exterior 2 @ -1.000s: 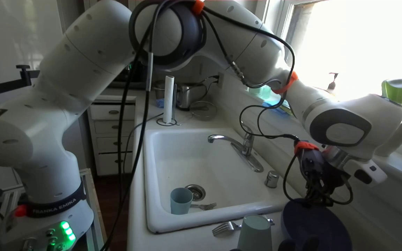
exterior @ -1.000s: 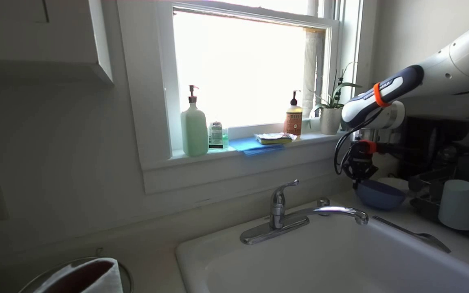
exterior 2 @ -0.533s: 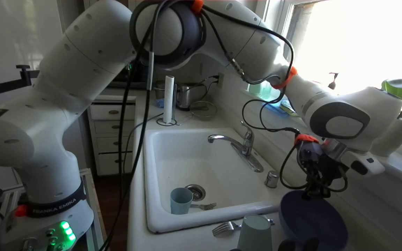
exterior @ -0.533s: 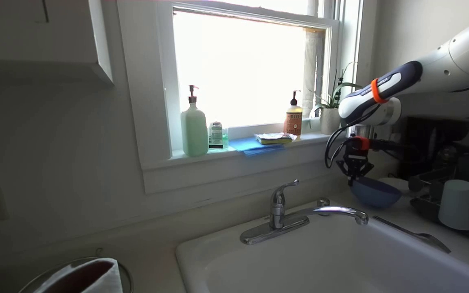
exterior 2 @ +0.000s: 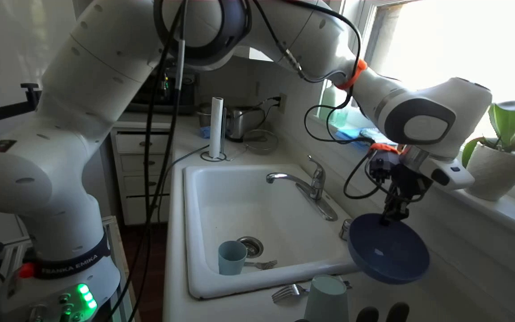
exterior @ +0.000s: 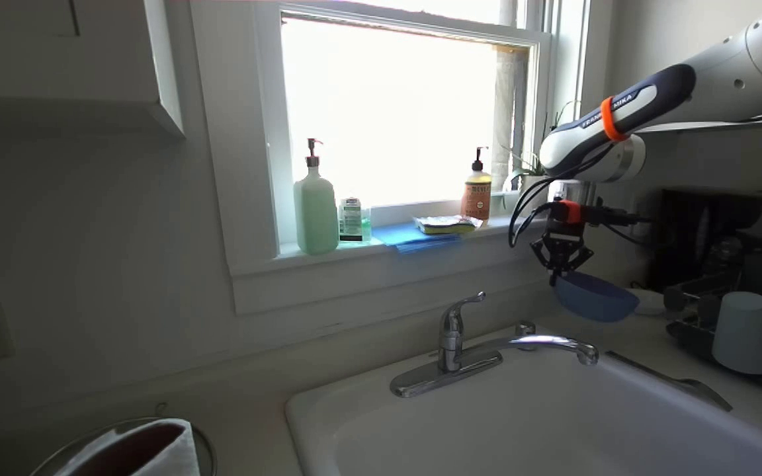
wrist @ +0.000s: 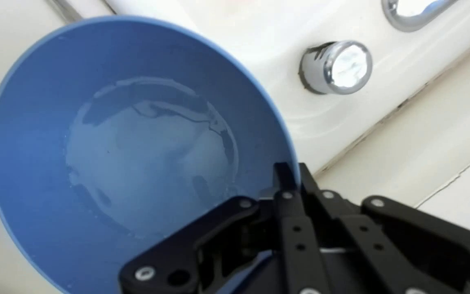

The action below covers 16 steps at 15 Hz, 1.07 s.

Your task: Pour the contents of the blue bowl into the grey cup in the sink

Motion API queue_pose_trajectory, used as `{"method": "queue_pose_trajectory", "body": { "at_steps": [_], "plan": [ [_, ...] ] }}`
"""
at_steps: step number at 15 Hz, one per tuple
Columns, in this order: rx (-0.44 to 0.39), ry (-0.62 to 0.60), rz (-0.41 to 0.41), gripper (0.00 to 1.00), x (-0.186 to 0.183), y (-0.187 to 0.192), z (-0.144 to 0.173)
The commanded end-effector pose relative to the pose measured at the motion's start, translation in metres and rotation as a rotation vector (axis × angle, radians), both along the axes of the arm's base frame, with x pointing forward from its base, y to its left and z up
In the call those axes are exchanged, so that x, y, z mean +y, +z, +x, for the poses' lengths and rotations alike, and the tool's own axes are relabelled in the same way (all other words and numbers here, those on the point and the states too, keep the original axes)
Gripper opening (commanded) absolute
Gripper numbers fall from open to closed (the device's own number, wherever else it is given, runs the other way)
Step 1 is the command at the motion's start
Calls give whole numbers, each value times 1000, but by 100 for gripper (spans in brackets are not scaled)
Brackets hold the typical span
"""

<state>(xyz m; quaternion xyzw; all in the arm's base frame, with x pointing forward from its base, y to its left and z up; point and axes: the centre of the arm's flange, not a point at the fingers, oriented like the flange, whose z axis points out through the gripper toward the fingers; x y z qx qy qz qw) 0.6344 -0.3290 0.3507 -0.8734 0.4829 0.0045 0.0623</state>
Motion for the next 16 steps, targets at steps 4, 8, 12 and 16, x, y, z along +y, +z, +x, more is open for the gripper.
{"method": "queue_pose_trajectory", "body": {
  "at_steps": [4, 8, 12, 16],
  "plan": [
    [-22, -59, 13, 1, 82, 26, -49],
    [-52, -58, 3, 1, 121, 38, -70],
    [-44, -38, 18, 4, 121, 33, -54],
    [-52, -41, 22, 4, 133, 39, -73]
  ]
}}
